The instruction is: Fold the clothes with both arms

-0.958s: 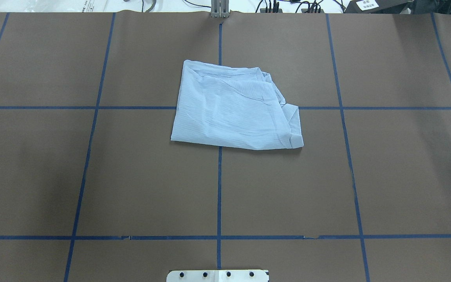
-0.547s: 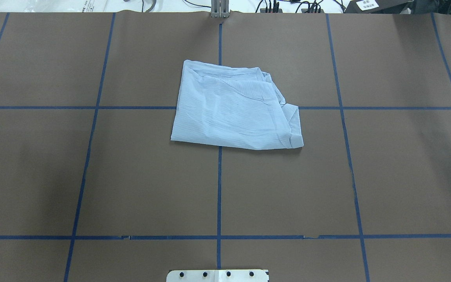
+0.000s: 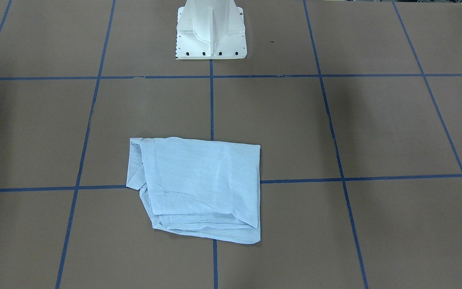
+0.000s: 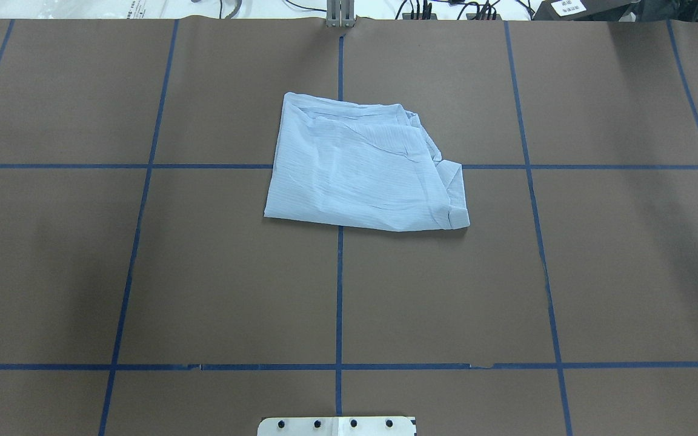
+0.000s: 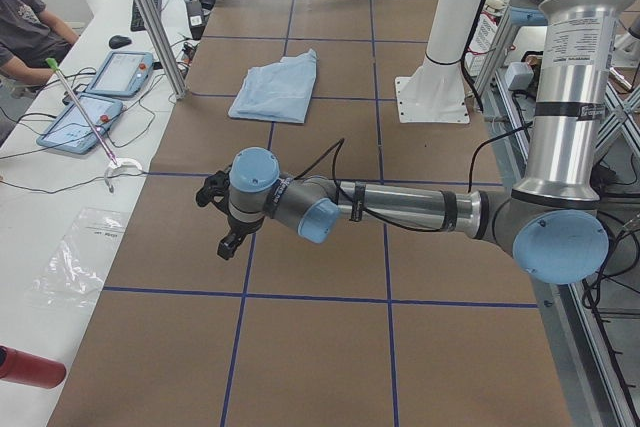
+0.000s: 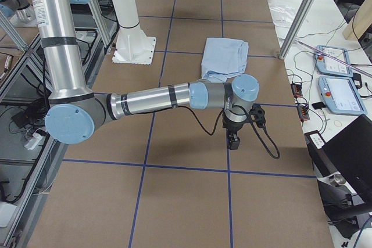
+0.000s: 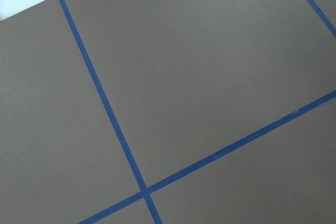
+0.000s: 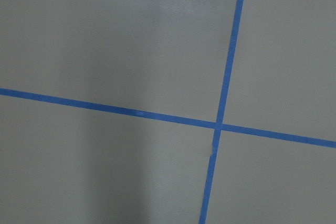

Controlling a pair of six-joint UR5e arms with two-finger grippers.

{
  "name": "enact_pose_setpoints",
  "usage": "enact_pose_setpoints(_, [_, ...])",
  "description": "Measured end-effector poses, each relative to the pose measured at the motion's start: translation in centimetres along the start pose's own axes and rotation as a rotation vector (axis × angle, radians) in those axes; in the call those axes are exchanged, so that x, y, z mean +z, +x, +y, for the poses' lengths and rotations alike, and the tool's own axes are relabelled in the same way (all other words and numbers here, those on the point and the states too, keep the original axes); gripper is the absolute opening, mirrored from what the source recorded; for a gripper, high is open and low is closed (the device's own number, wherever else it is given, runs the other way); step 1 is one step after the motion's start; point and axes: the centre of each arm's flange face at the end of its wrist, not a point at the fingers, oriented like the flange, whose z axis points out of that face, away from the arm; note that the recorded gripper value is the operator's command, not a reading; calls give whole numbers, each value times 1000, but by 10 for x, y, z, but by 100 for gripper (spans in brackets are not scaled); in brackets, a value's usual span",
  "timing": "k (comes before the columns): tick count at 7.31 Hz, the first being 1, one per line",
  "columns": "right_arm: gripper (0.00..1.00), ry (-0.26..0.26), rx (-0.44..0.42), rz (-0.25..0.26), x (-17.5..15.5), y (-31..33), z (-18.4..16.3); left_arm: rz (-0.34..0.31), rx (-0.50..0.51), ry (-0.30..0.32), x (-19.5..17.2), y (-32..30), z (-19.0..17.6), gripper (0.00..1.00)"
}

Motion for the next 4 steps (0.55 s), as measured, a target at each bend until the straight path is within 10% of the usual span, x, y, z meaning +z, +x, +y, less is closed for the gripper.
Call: enact_pose_setpoints(4, [100, 19, -20, 2, -8, -10, 18, -2, 28, 27, -14, 13, -10, 99])
